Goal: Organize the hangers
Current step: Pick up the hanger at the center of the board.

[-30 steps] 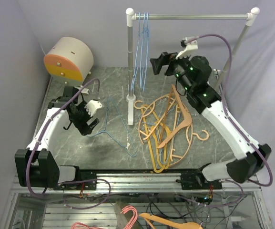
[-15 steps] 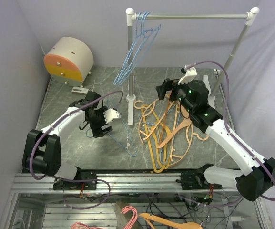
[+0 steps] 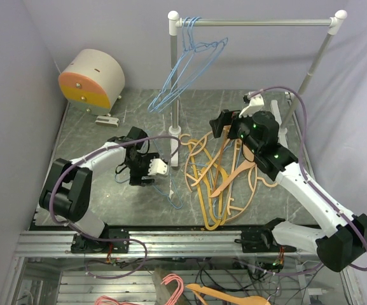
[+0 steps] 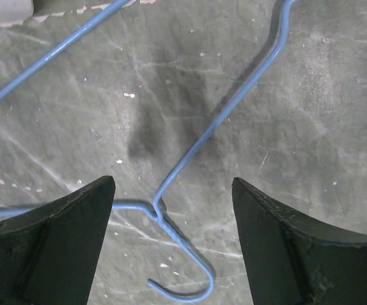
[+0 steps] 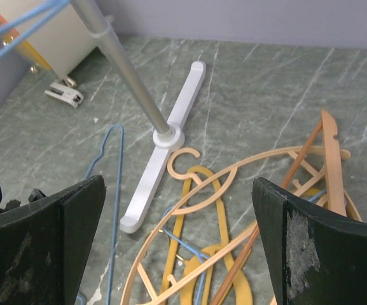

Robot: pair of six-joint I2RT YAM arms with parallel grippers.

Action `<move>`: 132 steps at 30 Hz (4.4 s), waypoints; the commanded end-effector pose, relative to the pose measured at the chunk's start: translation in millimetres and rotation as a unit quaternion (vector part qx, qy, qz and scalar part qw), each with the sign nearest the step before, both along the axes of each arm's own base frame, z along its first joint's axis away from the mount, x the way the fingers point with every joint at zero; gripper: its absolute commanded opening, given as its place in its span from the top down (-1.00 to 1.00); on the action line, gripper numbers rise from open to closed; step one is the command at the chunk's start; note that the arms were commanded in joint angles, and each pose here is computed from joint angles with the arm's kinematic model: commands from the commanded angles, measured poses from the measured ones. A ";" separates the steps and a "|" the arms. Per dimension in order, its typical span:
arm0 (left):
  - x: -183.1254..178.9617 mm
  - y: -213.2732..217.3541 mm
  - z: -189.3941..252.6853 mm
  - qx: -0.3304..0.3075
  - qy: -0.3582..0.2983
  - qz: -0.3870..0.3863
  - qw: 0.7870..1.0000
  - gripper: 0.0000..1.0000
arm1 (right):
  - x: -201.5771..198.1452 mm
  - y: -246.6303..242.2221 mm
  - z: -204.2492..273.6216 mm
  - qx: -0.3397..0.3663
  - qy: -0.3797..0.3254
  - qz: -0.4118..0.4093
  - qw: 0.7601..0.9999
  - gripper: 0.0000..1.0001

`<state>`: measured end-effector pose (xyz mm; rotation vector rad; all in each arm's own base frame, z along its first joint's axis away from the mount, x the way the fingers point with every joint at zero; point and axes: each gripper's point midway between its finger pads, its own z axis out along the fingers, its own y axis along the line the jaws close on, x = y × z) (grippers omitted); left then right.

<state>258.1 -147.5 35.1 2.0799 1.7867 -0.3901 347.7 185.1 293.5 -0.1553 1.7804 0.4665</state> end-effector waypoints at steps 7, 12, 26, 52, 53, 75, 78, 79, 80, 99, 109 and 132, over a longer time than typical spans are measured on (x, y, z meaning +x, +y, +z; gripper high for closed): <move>4.9 -12.9 -19.5 0.020 -0.028 -0.069 0.997 -0.48 | -11.7 -1.2 -26.9 0.009 0.027 0.009 1.000 -1.00; -8.2 -6.6 -32.9 0.048 -0.020 -0.075 0.996 -0.28 | -11.3 -3.6 -50.6 0.019 0.055 0.011 0.998 -1.00; -28.3 -4.0 -41.8 0.071 -0.020 -0.083 0.994 0.87 | -38.4 21.7 -129.1 0.058 0.151 0.076 0.984 -0.99; -64.6 2.2 59.0 0.048 -0.003 -0.112 0.993 0.86 | -173.5 189.5 -204.1 -0.060 0.173 0.446 0.876 -0.96; -63.9 1.0 59.7 0.045 -0.004 -0.112 0.993 0.86 | -176.5 194.5 -206.2 -0.059 0.176 0.452 0.872 -0.95; -58.0 -9.2 66.8 0.026 -0.007 -0.108 0.994 0.86 | -173.1 204.3 -234.7 -0.076 0.204 0.430 0.876 -0.29; -53.6 -14.3 71.9 0.017 -0.012 -0.106 0.994 0.86 | -173.4 205.1 -233.2 -0.075 0.206 0.431 0.875 -0.03; -52.9 -15.7 73.9 0.015 -0.011 -0.106 0.994 0.86 | -172.7 205.9 -233.0 -0.075 0.208 0.430 0.875 -0.03; -52.0 -17.5 76.0 0.011 -0.011 -0.107 0.994 0.86 | -172.5 207.0 -233.1 -0.075 0.209 0.431 0.874 -0.06; -49.4 -19.7 81.5 0.016 -0.005 -0.115 0.993 0.86 | -131.9 183.2 -219.3 -0.143 0.117 0.327 0.927 -0.27; -41.7 -24.0 89.2 0.013 -0.018 -0.116 0.993 0.86 | -137.2 192.8 -226.7 -0.142 0.130 0.336 0.922 1.00; 4.8 -22.5 510.6 -0.389 -0.319 0.277 0.819 -0.97 | -227.2 119.0 -127.9 -0.066 0.097 0.309 0.944 1.00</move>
